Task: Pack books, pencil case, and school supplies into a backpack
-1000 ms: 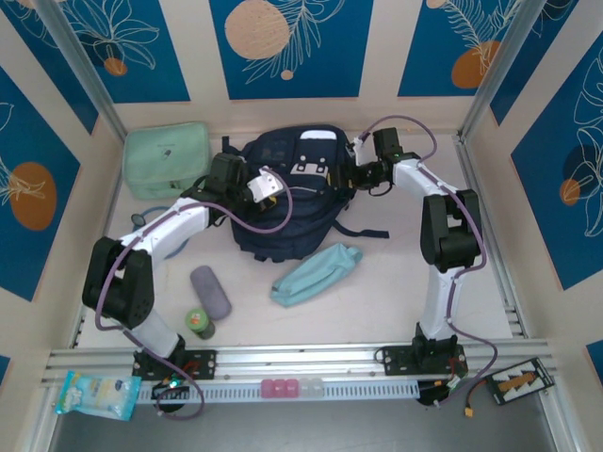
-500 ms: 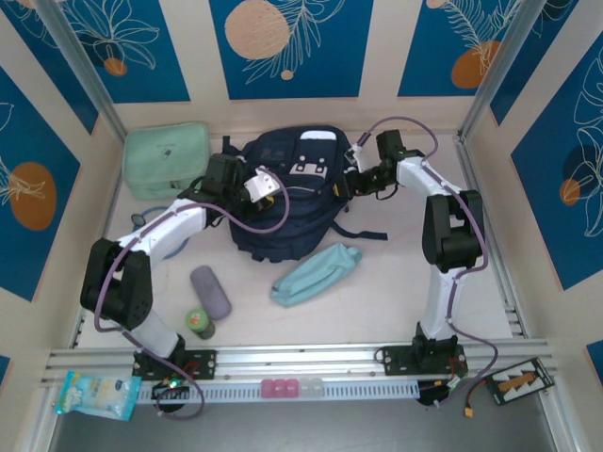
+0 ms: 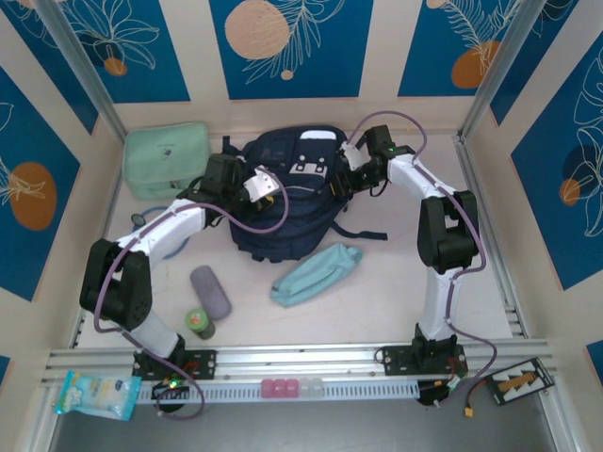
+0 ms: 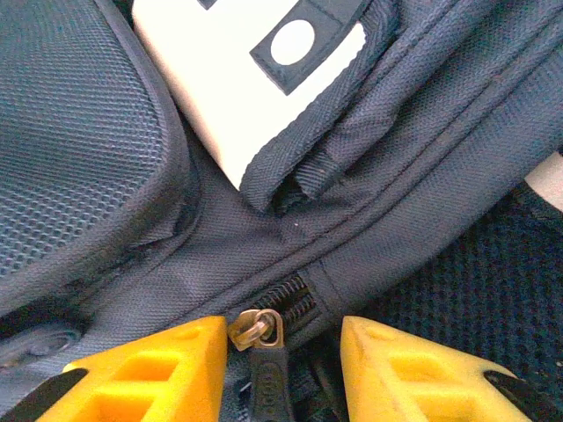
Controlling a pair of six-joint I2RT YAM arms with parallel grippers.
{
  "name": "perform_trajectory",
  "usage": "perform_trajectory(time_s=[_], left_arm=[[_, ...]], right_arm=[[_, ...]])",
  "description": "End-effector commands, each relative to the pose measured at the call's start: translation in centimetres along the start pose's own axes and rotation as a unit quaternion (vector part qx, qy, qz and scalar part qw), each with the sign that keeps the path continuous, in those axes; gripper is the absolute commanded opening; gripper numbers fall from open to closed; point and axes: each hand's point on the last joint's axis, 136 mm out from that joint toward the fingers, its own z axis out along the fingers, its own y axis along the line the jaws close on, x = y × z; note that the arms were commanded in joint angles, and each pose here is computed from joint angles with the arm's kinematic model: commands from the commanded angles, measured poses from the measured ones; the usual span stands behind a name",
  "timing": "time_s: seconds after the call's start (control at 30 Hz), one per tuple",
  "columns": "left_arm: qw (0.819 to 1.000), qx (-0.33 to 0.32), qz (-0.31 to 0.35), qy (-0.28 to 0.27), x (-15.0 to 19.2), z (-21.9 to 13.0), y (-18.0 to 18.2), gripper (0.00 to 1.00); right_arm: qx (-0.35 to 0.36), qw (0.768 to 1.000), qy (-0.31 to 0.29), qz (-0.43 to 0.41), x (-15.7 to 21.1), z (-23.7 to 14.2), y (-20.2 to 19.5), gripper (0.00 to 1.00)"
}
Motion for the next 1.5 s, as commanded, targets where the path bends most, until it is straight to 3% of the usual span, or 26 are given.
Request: perform_trajectory(time_s=[0.0,0.13,0.3,0.43,0.73,1.13,1.47], left_arm=[[0.998,-0.023,0.003,-0.053,-2.9,-1.9,1.4,0.08],[0.998,-0.024,0.004,-0.053,-2.9,-2.1,1.3,0.08],[0.998,-0.022,0.006,-0.053,-2.8,-2.2,1.1,0.08],[0.998,-0.023,0.005,-0.053,-2.7,-2.1,1.1,0.08],[0.998,-0.024,0.004,-0.049,-2.4,-1.9,1.2,0.08],[0.999,-0.024,-0.002,-0.041,-2.0,-1.7,1.2,0.08],[0.997,-0.031,-0.052,-0.038,-1.9,-0.4,2.0,0.07]], right_arm=[[0.008,0.999,0.030,-0.019,1.5,0.4,0.4,0.39],[-0.020,0.999,0.039,-0.021,2.0,0.3,1.2,0.31],[-0.070,0.997,0.030,-0.005,1.7,-0.5,1.7,0.32],[-0.053,0.998,0.044,-0.010,1.9,0.1,1.0,0.31],[-0.011,0.999,0.027,-0.030,0.6,0.2,0.3,0.10],[-0.016,0.998,-0.008,-0.064,-1.3,-3.0,3.1,0.06],[-0.061,0.995,0.025,-0.072,2.4,-3.1,8.8,0.07]])
